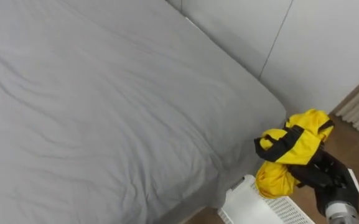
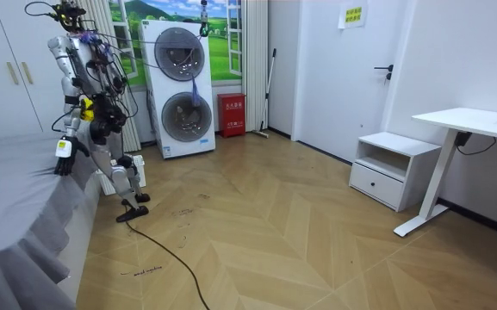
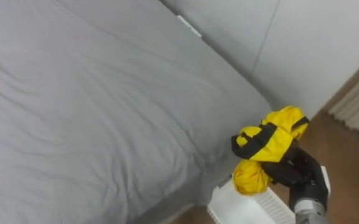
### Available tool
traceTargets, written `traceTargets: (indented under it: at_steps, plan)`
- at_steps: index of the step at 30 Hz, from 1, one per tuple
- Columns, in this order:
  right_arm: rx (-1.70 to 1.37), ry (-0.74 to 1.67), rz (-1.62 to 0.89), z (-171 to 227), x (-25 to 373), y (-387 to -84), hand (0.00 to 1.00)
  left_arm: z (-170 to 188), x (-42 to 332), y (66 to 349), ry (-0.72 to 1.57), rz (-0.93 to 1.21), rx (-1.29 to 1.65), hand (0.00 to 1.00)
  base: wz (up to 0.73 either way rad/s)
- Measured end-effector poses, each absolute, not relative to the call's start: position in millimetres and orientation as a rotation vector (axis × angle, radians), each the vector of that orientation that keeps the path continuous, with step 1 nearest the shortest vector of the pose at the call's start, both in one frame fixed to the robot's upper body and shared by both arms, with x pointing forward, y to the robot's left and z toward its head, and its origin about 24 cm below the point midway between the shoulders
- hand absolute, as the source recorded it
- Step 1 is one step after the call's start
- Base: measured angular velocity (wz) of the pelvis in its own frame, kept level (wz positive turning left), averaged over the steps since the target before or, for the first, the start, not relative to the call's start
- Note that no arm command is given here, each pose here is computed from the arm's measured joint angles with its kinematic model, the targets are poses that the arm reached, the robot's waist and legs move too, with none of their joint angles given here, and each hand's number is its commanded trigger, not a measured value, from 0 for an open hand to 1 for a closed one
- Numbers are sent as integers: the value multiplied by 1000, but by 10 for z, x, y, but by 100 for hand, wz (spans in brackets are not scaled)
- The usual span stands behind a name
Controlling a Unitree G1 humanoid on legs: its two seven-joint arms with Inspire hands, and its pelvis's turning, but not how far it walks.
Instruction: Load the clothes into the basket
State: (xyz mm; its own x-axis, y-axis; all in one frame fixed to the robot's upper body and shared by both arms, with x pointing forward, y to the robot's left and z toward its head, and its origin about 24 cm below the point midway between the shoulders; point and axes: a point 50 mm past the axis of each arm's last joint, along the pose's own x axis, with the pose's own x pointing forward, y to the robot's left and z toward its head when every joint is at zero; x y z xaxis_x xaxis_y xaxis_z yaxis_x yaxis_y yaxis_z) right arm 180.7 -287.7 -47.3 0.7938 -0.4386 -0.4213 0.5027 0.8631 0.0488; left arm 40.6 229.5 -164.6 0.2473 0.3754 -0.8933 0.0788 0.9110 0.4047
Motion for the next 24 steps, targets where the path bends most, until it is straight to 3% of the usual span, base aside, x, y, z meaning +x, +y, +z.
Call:
traceTargets:
  at_steps: [8,17,18,19,20,24]
  plan:
    - [172,414,-585,-502,2035,-2981,100,-1627,709,2229,1229,172,402,0,-10]
    - [233,515,-656,-718,1918,-3010,100,-1603,840,2224,1178,193,347,0,2]
    - [259,526,-680,-745,1916,-3013,86,-1599,855,2224,1172,200,339,0,-5]
    - [271,533,-694,-758,1915,-3014,56,-1597,866,2224,1168,201,337,0,-4]
    - [286,540,-718,-779,1909,-3014,0,-1590,896,2222,1159,203,339,0,0]
    - [332,543,-749,-794,2007,-2991,0,-1571,967,2222,1127,226,333,0,0]
